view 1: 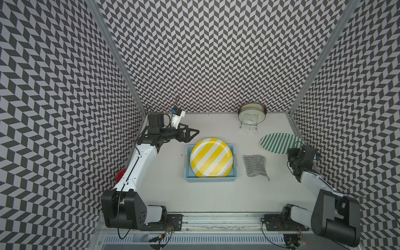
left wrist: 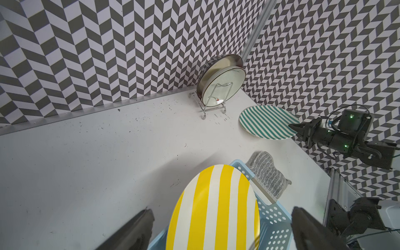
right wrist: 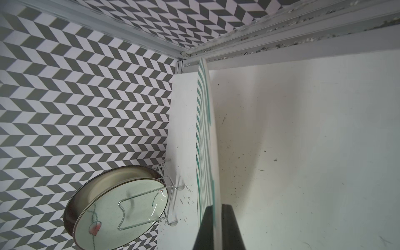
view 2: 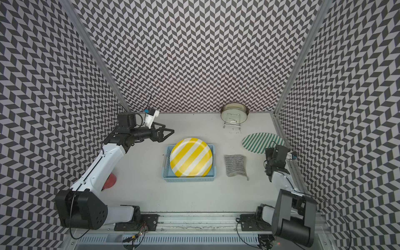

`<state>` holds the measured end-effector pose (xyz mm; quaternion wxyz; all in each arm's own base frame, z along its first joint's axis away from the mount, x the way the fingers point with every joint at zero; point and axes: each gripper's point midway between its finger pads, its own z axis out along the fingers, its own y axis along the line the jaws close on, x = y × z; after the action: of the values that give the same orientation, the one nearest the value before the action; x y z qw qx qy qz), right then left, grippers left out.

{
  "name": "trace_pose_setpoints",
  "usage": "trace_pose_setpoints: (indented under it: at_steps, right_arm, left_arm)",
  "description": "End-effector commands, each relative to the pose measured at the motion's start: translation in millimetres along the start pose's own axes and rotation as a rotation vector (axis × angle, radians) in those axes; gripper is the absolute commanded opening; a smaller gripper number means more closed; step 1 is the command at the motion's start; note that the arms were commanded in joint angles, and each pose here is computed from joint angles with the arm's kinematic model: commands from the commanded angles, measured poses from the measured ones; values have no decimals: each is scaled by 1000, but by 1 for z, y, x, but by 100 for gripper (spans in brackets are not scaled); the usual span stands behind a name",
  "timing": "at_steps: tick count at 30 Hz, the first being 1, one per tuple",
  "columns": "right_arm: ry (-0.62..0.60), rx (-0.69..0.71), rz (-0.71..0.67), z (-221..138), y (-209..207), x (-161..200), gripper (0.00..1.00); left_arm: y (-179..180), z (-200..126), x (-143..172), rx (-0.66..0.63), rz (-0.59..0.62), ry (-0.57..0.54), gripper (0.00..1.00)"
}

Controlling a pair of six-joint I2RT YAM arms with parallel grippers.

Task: Wipe the wet plate dry
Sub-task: Place the plate at the center of the board.

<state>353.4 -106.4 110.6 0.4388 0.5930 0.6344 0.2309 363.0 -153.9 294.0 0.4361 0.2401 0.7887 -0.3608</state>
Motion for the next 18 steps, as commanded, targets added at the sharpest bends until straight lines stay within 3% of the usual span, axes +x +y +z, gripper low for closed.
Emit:
trace_pose_setpoints:
  at_steps: [1,5,10,12,18]
  right_arm:
    - [23,-66,-25,15,15,1,0]
    - [41,1,-26,25,-6,6,5]
    - [51,45,-47,23,-22,9,39]
    - [51,63,-61,22,-27,6,47]
    - [66,109,-75,26,-47,-3,56]
  left_arm:
    - [-7,-8,-7,0,34,-31,100]
    - [-6,-10,-6,-8,41,-30,100]
    - [-7,-10,-7,-9,40,-36,100]
    - [-7,-10,-7,-9,41,-38,100]
    - [-6,-9,-4,-8,32,-36,100]
